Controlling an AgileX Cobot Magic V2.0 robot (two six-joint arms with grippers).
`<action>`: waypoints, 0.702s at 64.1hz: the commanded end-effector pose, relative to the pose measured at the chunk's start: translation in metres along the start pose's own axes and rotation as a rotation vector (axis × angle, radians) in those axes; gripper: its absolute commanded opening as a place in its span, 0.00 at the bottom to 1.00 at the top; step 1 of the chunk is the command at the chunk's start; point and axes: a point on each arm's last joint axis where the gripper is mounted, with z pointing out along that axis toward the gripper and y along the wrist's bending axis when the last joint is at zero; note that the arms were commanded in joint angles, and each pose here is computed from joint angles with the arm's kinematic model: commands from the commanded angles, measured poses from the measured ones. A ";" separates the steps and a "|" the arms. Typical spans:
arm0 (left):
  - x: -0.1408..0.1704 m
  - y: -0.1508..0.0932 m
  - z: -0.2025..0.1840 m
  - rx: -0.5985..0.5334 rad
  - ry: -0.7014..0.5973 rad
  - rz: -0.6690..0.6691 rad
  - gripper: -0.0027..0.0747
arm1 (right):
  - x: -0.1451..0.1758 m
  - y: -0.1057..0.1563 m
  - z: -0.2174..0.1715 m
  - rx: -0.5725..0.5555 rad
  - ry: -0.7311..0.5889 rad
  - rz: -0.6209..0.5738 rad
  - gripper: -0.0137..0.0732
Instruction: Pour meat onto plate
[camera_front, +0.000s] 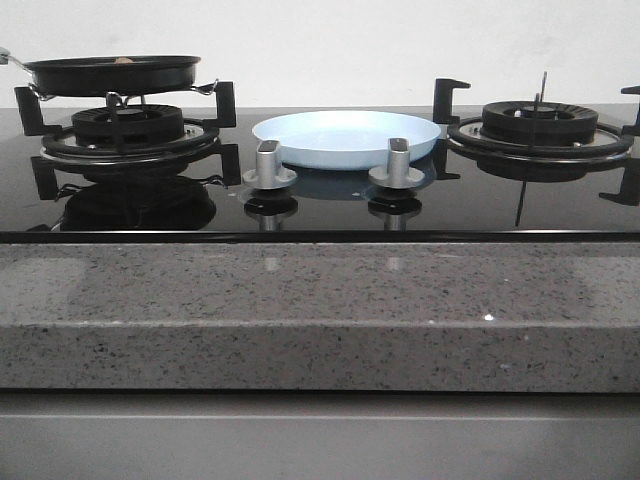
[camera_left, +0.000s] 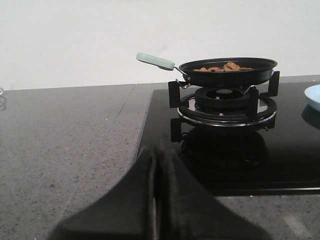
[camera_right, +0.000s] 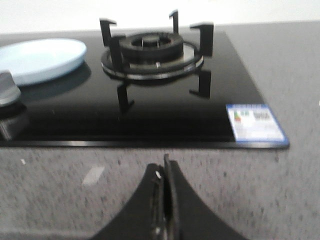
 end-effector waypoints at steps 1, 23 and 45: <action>-0.042 0.002 -0.004 -0.003 -0.100 -0.028 0.01 | -0.039 0.003 -0.011 -0.005 -0.169 -0.012 0.09; -0.105 0.005 0.051 0.008 0.135 -0.026 0.01 | -0.129 0.012 0.010 -0.006 -0.116 -0.014 0.09; -0.113 0.006 0.060 0.007 0.107 -0.032 0.03 | -0.150 0.014 0.038 0.000 -0.035 -0.012 0.14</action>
